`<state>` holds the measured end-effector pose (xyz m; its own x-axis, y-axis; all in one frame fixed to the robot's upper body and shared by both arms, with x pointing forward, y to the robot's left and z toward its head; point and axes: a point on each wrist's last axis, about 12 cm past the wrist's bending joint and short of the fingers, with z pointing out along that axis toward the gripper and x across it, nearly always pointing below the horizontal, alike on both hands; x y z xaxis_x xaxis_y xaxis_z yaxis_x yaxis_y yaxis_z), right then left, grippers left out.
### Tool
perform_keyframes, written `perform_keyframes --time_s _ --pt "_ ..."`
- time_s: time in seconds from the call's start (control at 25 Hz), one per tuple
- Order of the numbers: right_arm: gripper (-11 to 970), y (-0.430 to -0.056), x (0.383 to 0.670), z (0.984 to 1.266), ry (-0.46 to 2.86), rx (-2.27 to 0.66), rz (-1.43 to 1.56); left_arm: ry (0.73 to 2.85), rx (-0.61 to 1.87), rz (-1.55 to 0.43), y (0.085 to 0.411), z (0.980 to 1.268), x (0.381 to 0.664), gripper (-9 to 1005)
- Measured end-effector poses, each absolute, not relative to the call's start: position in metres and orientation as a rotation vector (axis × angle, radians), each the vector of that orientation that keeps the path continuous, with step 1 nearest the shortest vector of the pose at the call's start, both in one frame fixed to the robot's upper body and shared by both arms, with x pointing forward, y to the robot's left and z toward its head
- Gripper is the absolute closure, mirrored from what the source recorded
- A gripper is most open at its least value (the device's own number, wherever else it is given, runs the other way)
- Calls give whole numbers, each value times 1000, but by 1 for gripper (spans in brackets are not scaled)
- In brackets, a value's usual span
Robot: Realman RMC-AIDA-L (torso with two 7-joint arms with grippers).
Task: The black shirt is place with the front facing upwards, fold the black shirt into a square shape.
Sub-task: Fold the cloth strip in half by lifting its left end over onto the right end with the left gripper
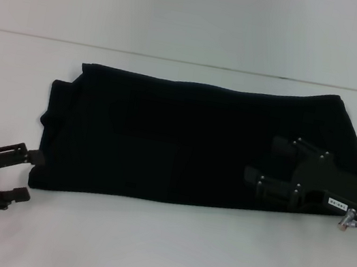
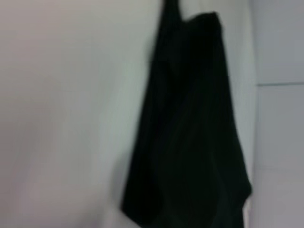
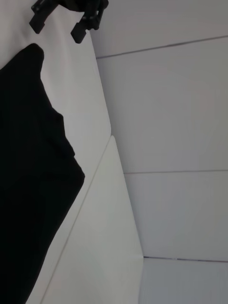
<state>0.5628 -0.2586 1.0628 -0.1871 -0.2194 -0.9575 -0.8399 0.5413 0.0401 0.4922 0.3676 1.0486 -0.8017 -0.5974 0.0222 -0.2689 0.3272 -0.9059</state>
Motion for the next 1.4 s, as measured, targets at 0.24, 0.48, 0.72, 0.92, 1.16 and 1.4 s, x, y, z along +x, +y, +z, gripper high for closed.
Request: perform_keyframes --time_s 0.24,0.48,0.72,0.92,1.16,1.4 --pt "24 -260 562 1062 1706 -883 719 2310 -823 -1421 367 1046 499 80" --pt "24 -259 561 1060 1710 -876 722 2328 -843 -1388 365 1043 504 81" --pt "25 -259 560 1059 1710 -875 723 2323 -859 -1350 364 1041 508 82" --pt "25 -258 561 1059 1709 -878 725 2325 -850 -1351 357 1040 514 83" --pt "25 -257 561 1060 1709 -878 729 2348 -809 -1330 351 1042 525 84" --pt "26 -256 561 1060 1709 -874 737 2365 -784 -1294 348 1043 532 95"
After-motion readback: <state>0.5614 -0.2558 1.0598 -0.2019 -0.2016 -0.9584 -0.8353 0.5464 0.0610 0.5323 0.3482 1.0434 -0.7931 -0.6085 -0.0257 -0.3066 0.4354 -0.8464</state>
